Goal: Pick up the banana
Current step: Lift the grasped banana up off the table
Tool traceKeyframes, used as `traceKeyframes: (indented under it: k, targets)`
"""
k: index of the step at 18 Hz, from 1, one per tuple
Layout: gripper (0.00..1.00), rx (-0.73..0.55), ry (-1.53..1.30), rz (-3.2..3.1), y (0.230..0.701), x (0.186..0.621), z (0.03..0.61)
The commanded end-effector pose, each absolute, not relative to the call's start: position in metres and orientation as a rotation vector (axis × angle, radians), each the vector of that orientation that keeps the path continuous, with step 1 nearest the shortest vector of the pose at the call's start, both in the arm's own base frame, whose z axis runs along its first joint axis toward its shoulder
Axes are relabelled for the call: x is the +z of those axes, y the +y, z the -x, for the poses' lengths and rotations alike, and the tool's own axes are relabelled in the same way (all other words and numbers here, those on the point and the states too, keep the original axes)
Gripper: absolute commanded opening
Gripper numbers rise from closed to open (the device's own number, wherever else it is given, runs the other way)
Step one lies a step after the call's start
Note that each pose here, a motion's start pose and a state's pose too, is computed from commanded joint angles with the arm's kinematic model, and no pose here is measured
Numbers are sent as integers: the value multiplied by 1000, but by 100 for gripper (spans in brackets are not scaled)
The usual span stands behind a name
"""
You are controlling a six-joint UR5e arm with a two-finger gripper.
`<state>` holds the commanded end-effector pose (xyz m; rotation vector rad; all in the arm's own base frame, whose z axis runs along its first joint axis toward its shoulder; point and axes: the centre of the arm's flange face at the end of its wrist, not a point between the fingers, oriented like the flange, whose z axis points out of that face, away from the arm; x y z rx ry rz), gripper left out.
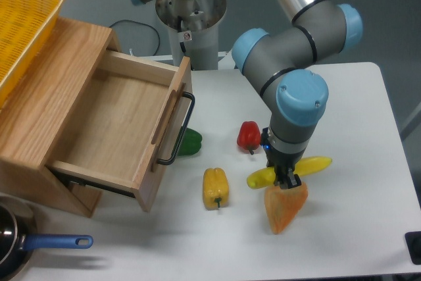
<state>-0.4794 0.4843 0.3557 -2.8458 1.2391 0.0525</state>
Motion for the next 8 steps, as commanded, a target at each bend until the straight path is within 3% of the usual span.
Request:
traceKeyframes:
  k: [8]
  targets:
    - [28,56,1251,2864,480,358,473]
